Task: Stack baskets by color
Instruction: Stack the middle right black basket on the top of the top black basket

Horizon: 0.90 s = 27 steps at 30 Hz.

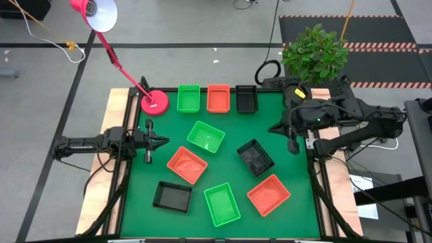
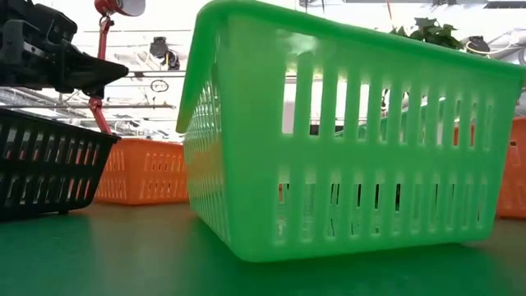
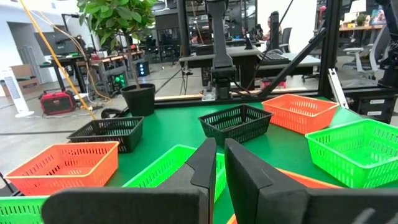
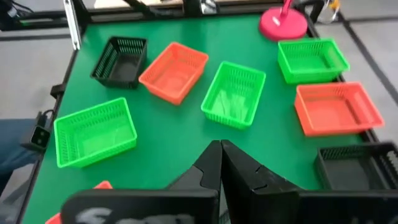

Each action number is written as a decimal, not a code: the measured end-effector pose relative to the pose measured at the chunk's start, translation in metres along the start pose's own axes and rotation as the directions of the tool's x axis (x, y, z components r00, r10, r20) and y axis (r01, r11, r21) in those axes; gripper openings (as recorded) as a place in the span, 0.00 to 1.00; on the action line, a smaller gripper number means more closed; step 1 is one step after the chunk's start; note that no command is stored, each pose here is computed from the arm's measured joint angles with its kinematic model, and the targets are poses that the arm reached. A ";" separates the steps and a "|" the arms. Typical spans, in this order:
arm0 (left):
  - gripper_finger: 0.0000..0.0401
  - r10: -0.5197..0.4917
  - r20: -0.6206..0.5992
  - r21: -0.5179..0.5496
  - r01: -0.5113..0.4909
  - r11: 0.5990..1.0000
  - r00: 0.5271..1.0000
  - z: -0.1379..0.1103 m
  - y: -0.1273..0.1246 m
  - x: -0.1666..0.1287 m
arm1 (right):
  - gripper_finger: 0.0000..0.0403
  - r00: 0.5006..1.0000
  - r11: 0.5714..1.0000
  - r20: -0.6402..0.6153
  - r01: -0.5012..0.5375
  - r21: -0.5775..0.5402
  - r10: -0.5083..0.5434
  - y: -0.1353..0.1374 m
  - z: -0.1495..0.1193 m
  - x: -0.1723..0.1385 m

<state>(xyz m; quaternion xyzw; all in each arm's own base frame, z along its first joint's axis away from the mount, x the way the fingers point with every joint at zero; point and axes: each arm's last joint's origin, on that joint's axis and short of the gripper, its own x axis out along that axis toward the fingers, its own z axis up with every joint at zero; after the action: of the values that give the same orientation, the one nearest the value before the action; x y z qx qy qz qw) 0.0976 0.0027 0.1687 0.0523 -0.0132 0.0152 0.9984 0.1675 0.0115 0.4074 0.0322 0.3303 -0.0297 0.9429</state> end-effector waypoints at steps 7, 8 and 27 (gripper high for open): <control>0.09 0.077 0.091 0.008 -0.078 0.997 0.993 0.028 0.005 -0.005 | 0.00 0.998 1.000 -0.067 0.010 0.029 -0.008 0.000 -0.003 0.003; 0.09 0.078 0.089 -0.002 -0.078 0.997 0.993 0.037 0.006 -0.006 | 0.00 0.997 1.000 -0.070 0.010 0.026 -0.009 0.000 -0.003 0.004; 0.09 0.010 -0.306 -0.008 -0.013 1.000 0.952 0.230 0.025 0.007 | 0.00 0.993 1.000 -0.117 0.016 -0.010 -0.017 0.000 -0.017 0.027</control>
<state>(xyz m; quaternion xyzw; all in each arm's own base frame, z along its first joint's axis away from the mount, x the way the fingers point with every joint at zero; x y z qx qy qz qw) 0.0983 0.0039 0.4004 0.0444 0.1412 0.0290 0.9886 0.1776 0.0124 0.3775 0.0267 0.3855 -0.0341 0.9217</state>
